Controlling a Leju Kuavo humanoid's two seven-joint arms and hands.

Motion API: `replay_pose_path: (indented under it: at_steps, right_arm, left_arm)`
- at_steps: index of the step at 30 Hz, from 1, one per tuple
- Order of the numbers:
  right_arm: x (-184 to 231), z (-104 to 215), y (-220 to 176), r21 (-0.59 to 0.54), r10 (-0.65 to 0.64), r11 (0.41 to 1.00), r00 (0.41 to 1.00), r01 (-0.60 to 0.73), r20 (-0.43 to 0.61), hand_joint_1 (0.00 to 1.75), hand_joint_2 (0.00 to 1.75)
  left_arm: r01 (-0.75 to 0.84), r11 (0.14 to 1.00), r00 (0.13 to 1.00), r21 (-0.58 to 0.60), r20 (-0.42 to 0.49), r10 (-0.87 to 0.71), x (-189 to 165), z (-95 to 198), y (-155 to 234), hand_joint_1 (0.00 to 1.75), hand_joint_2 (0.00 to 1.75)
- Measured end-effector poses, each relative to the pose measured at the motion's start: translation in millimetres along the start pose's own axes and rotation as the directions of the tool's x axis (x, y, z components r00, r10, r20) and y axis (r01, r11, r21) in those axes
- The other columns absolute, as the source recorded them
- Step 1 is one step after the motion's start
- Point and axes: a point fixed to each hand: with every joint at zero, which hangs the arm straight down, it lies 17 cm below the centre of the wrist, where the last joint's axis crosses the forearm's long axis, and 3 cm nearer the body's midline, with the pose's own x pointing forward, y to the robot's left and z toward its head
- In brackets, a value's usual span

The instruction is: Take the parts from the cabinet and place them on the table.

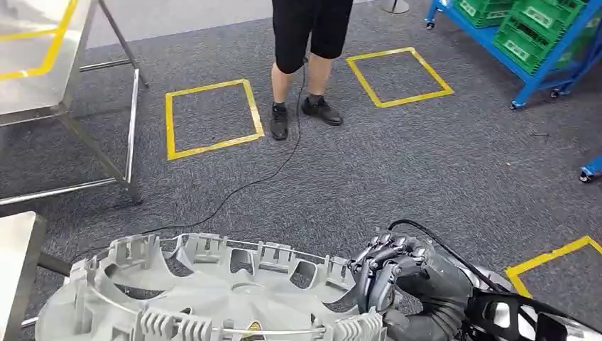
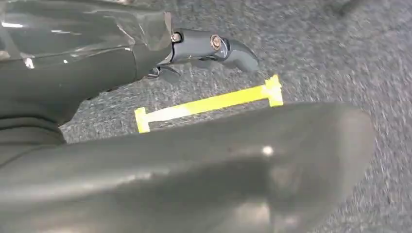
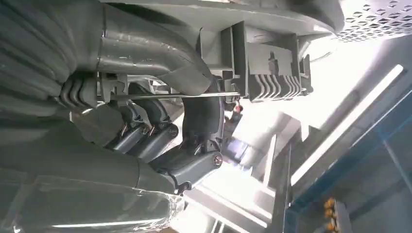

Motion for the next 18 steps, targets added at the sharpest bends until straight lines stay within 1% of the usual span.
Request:
replay_pose_path:
  at_steps: [11,16,18]
  right_arm:
    - [-3.2,4.9,1.3,-0.002,-0.008,1.0,1.0,0.008,-0.016,1.75,1.75]
    - [1.2,5.7,0.2,-0.003,-0.001,1.0,1.0,0.001,-0.001,1.75,1.75]
    - [3.0,6.7,0.4,-0.007,-0.005,1.0,1.0,0.005,0.008,1.75,1.75]
  left_arm:
    - [0.006,1.0,1.0,-0.018,-0.009,-0.006,-3.1,-1.1,-7.4,0.0,0.0]
    - [0.012,1.0,1.0,-0.016,-0.024,-0.012,-11.1,3.1,-7.2,0.0,0.0]
    - [0.012,1.0,1.0,-0.016,-0.019,-0.012,-8.4,1.4,-7.4,0.0,0.0]
